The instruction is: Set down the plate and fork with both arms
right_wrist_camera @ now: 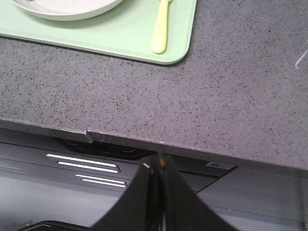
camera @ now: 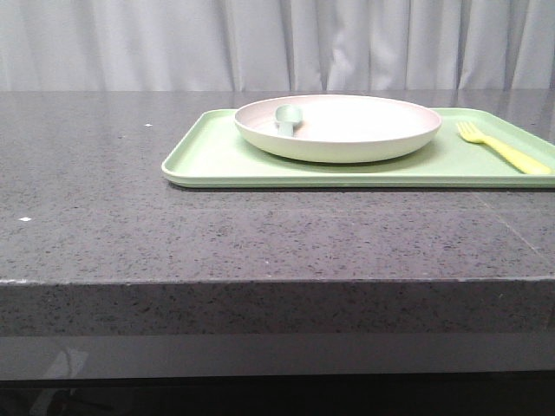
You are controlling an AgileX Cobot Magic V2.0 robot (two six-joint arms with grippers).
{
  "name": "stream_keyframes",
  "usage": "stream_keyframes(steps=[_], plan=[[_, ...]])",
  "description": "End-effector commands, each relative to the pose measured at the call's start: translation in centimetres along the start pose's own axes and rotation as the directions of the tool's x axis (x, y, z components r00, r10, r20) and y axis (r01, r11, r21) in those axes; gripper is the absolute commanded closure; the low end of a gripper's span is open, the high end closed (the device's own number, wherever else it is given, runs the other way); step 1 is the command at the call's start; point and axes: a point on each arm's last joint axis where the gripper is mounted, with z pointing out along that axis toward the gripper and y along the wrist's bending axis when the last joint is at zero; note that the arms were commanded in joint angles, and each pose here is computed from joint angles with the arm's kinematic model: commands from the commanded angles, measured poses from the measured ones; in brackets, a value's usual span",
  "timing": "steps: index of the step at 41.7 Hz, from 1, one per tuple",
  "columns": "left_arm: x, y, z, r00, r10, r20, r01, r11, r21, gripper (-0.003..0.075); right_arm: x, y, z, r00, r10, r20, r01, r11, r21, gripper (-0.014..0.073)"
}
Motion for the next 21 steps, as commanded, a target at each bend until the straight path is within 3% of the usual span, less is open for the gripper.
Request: stream_keyframes(steps=[1,17,21], plan=[[-1.22,-0.08,-0.54,0.995,-0.011,0.094,0.011,1.0,0.005,0.0741,-1.05,-0.02,-0.41,0.996,-0.007,0.085,0.006,1.0,0.003,0.0713],[-0.97,-0.1,-0.73,0.995,-0.011,0.104,0.01,1.0,0.005,0.0741,-1.05,-0.02,-0.41,0.996,-0.007,0.085,0.006,1.0,0.003,0.0713],[-0.22,0.2,-1.35,0.987,-0.015,0.161,0.02,0.999,-0.027,0.0741,-1.05,-0.02,-0.41,0.996,-0.007,0.085,0.006,1.0,0.003,0.0713]])
